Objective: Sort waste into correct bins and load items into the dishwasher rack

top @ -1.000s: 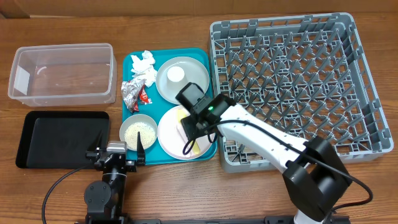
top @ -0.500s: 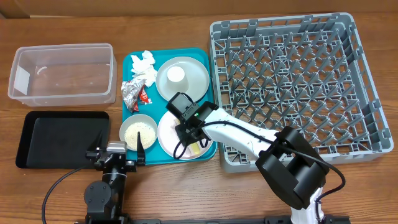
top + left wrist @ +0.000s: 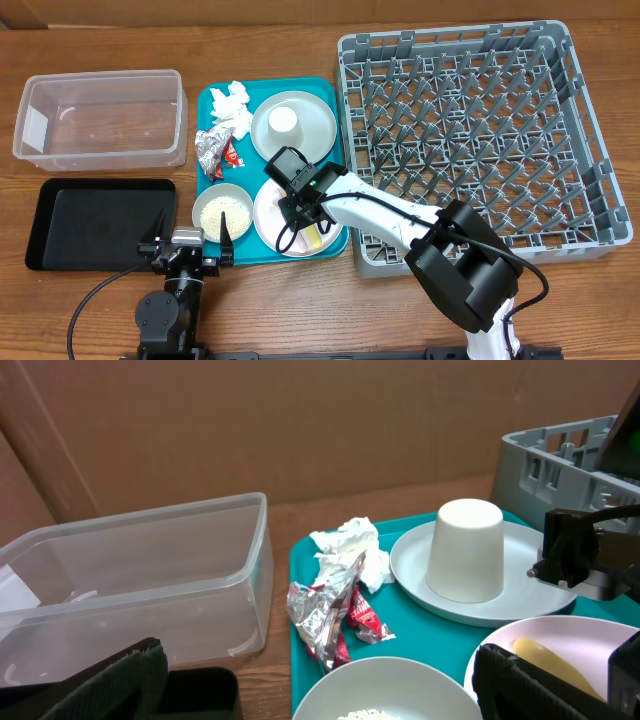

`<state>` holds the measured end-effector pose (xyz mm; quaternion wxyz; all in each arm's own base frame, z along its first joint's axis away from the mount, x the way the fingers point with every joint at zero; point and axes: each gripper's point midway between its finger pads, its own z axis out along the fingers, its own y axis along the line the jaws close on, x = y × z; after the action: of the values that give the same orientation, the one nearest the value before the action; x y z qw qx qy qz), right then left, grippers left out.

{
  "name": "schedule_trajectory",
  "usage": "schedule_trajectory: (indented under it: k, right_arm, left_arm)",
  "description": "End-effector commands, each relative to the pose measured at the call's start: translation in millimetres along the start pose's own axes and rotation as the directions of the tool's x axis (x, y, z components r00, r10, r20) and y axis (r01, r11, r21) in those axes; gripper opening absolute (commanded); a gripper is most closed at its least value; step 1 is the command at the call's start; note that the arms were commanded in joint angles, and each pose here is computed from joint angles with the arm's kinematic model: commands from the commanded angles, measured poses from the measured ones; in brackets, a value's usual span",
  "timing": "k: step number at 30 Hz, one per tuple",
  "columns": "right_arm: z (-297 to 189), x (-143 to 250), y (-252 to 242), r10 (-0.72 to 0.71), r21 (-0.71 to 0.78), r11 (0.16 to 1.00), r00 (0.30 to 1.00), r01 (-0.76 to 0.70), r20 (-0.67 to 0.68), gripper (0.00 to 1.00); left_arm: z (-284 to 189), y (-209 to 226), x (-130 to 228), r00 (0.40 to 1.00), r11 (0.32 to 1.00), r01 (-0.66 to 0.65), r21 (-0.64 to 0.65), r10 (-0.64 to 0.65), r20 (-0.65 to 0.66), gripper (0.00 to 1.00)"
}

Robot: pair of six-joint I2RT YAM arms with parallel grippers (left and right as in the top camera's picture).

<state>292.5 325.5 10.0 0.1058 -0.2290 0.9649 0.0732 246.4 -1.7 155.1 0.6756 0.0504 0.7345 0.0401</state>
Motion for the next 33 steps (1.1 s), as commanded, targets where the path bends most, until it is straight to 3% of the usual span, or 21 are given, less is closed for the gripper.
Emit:
schedule_trajectory:
  k: [1,12,20,25,33]
  right_arm:
    - [8,3,-2,0.000,0.020,1.000,0.999,0.001,-0.035,0.23]
    - [-53,-24,7,0.004,0.024,1.000,1.000,-0.004,-0.008,0.15]
    - [-142,-51,9,0.056,-0.041,0.998,0.985,-0.050,0.163,0.15]
    - [-184,-64,-26,0.144,-0.058,0.989,0.958,-0.134,0.248,0.16]
    - [-172,-65,-97,0.216,0.018,0.974,0.954,-0.225,0.208,0.18]
  left_arm:
    - [0,3,1,1.000,1.000,0.018,-0.012,-0.018,-0.002,1.00]
    - [0,3,1,1.000,1.000,0.018,-0.012,-0.018,-0.002,1.00]
    - [0,3,1,1.000,1.000,0.018,-0.012,-0.018,-0.002,1.00]
    - [0,3,1,1.000,1.000,0.018,-0.012,-0.018,-0.002,1.00]
    - [0,3,1,1.000,1.000,0.018,-0.012,-0.018,-0.002,1.00]
